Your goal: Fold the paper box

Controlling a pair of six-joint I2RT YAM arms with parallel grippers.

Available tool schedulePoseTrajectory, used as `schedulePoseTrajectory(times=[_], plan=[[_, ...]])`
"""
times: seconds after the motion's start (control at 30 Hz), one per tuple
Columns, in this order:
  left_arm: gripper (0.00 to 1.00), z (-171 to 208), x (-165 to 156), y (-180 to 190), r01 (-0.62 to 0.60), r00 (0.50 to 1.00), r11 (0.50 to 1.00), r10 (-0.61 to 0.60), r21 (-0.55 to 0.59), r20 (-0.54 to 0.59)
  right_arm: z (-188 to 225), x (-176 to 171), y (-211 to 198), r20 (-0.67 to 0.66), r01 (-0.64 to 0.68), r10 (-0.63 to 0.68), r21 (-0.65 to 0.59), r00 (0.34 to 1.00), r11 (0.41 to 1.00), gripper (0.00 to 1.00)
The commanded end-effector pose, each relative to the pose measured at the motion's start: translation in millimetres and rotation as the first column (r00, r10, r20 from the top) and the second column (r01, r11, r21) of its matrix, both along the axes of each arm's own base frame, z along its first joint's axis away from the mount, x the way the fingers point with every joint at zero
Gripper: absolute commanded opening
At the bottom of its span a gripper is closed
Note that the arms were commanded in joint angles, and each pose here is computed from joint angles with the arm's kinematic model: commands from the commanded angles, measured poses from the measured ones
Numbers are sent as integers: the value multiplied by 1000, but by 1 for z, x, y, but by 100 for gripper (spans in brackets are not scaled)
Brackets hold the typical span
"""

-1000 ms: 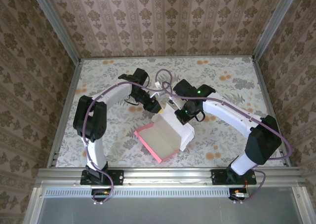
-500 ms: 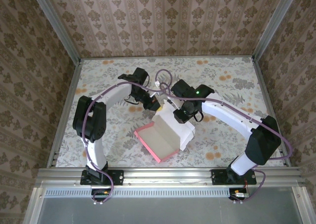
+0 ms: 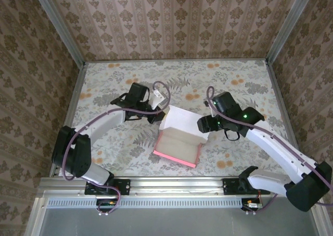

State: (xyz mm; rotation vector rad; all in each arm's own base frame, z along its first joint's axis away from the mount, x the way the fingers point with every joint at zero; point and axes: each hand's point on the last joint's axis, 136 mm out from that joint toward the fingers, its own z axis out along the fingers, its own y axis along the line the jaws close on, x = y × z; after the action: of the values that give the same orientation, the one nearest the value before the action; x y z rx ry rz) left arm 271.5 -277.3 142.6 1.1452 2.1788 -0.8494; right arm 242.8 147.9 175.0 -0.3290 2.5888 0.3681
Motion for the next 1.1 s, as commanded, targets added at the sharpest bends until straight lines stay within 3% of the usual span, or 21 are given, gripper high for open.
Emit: schedulePoseTrajectory(times=[0.0, 0.13, 0.27, 0.37, 0.7, 1.07], plan=[[1, 4, 7, 5, -95, 994, 995, 97, -30, 41, 2, 5, -1, 9, 74, -75, 92, 997, 993, 70], [1, 0, 0, 13, -109, 992, 994, 111, -31, 64, -6, 9, -1, -4, 88, -88, 126, 996, 988, 67], [1, -9, -3, 18, -120, 991, 993, 121, -11, 61, -16, 7, 16, -27, 18, -13, 189, 1000, 982, 66], [1, -15, -5, 20, -129, 991, 992, 129, 1, 45, -22, 4, 21, -41, 1, 8, 207, 999, 978, 60], [1, -10, 0, 28, -209, 977, 978, 208, 4, 50, -49, -13, 18, -115, 16, 2, 149, 993, 989, 46], [1, -4, -11, 25, -201, 977, 980, 201, -7, 64, -51, -3, 26, -67, 3, 4, 106, 998, 994, 38]])
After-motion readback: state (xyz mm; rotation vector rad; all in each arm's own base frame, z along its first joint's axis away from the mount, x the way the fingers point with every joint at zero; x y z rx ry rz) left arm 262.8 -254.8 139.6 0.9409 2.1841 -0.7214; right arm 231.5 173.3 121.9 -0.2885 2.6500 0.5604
